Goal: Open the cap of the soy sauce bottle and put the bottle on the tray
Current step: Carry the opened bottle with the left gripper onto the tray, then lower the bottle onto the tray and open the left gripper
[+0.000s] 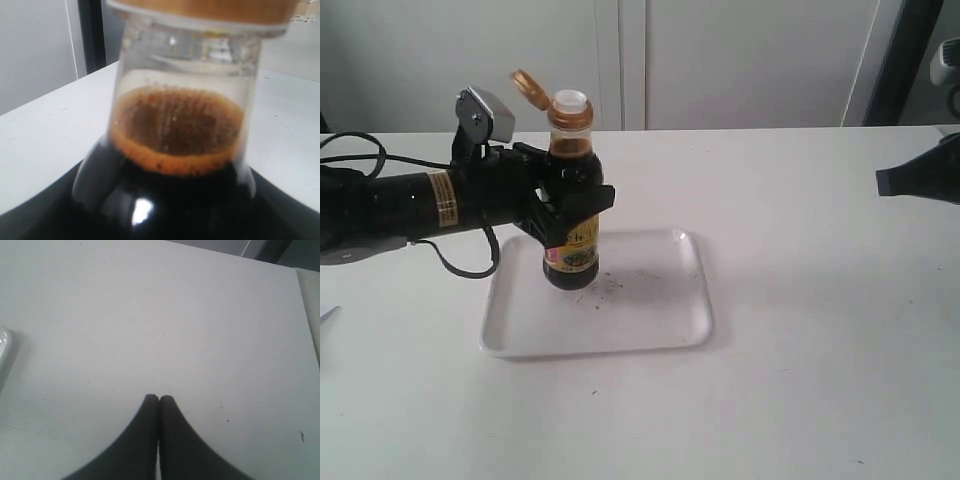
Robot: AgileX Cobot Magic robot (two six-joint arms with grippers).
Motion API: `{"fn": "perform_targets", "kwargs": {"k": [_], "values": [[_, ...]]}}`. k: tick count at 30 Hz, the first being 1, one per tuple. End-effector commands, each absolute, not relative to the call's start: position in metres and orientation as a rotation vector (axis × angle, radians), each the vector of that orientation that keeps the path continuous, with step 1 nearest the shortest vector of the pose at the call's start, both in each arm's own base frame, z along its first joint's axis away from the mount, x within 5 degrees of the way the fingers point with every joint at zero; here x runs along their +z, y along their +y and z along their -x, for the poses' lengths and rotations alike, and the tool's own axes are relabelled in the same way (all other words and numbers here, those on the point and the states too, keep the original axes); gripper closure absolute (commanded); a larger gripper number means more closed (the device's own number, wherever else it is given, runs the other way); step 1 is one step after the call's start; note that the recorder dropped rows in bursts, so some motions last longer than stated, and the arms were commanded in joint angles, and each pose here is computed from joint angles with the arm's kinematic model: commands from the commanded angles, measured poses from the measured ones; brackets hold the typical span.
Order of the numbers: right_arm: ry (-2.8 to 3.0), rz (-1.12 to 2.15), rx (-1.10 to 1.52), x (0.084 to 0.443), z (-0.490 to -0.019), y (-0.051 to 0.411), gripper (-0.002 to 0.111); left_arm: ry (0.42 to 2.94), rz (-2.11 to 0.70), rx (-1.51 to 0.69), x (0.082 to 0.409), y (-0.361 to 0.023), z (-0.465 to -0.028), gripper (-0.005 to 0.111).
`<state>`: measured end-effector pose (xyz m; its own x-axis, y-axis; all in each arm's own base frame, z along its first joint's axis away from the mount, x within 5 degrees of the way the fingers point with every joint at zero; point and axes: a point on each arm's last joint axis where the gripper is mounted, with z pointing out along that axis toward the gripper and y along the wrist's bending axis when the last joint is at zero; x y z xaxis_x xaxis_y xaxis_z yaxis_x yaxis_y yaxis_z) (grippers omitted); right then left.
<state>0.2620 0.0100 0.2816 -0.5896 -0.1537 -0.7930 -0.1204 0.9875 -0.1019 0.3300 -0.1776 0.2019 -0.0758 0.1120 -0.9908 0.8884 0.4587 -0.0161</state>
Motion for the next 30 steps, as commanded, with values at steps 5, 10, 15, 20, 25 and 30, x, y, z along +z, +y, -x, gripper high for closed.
{"fn": "perform_targets", "kwargs": {"k": [5, 10, 15, 20, 25, 30], "values": [[2.200, 0.193, -0.043, 0.280, -0.262, 0.011, 0.108, 1.463, -0.806, -0.866, 0.205, -0.178, -0.336, 0.107], [2.200, 0.193, -0.043, 0.280, -0.262, 0.011, 0.108, 1.483, -0.808, -0.873, 0.196, -0.180, -0.337, 0.107], [2.203, 0.193, -0.043, 0.280, -0.262, 0.011, 0.108, 1.485, -0.816, -0.871, 0.194, -0.181, -0.337, 0.107], [2.203, 0.193, -0.043, 0.280, -0.262, 0.011, 0.108, 1.494, -0.823, -0.887, 0.193, -0.181, -0.336, 0.107], [2.207, 0.193, -0.043, 0.279, -0.262, 0.011, 0.108, 1.513, -0.816, -0.908, 0.193, -0.180, -0.336, 0.091], [2.207, 0.193, -0.043, 0.279, -0.262, 0.011, 0.108, 1.533, -0.854, -0.914, 0.190, -0.173, -0.336, 0.058]]}}
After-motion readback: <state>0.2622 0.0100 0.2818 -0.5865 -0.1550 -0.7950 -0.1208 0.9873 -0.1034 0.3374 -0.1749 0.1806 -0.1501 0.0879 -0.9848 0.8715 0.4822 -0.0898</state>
